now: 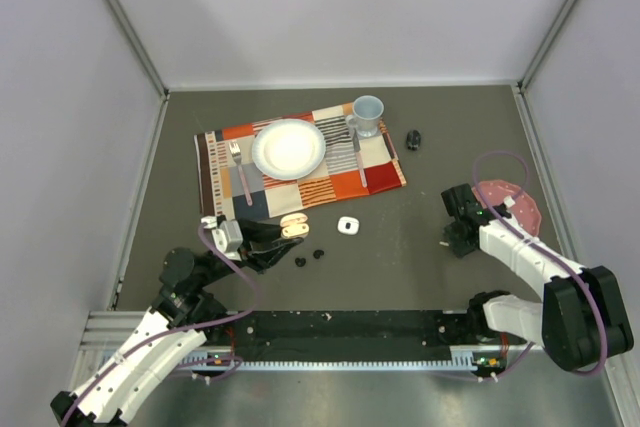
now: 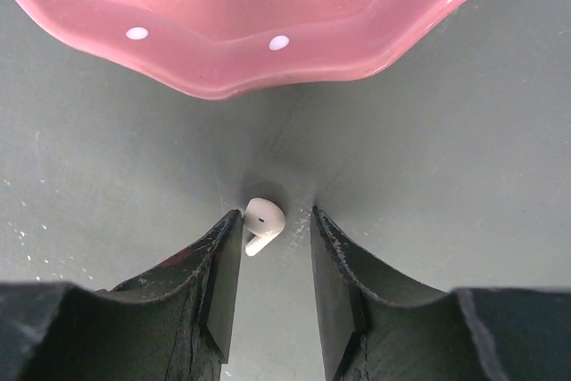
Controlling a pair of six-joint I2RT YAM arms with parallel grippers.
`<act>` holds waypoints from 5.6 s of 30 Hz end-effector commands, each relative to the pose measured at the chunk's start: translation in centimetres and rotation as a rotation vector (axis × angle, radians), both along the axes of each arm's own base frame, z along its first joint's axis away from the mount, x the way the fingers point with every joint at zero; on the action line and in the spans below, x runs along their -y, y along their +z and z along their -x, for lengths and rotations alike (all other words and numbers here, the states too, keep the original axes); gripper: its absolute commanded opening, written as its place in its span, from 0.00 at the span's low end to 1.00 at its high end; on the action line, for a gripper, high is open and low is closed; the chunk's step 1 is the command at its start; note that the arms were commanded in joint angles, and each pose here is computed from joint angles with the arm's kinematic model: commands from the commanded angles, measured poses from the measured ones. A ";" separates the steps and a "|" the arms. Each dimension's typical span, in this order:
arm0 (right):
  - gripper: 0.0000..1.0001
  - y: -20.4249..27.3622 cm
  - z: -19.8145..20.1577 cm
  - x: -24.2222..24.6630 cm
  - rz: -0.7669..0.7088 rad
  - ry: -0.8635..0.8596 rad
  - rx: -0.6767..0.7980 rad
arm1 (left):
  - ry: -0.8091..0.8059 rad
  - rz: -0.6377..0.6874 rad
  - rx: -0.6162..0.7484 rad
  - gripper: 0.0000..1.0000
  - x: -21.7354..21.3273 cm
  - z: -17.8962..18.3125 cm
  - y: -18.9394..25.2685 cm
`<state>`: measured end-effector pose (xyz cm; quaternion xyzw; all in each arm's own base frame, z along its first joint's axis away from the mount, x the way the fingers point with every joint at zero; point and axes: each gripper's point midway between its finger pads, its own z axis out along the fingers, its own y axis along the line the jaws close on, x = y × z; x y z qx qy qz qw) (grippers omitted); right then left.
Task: Insert the wireless bluetooth earbuds into the charging case
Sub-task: Pick up the right earbud from the corner of the board, then insert the right earbud into the right side groove of the charging case.
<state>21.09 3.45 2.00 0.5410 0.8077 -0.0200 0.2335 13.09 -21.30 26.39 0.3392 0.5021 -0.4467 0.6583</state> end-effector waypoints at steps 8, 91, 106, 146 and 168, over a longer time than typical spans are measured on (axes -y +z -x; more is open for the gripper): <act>0.39 0.5 -0.2 0.5 0.019 -0.036 0.027 | 0.013 0.033 0.052 0.00 -0.3 0.1 2.3; 0.00 34.4 2.8 -26.4 0.569 1.419 1.187 | -0.016 0.000 -0.064 0.00 1.5 -1.7 1.2; 0.00 33.4 7.0 -32.9 0.406 1.615 1.299 | -0.024 0.002 0.012 0.00 1.3 -1.1 1.5; 0.00 28.1 6.7 -34.4 0.588 1.737 1.151 | 0.033 0.046 0.025 0.00 0.5 -1.5 2.6; 0.00 27.0 7.1 -34.6 0.656 1.759 1.135 | 0.078 0.077 0.003 0.00 0.0 -2.1 3.0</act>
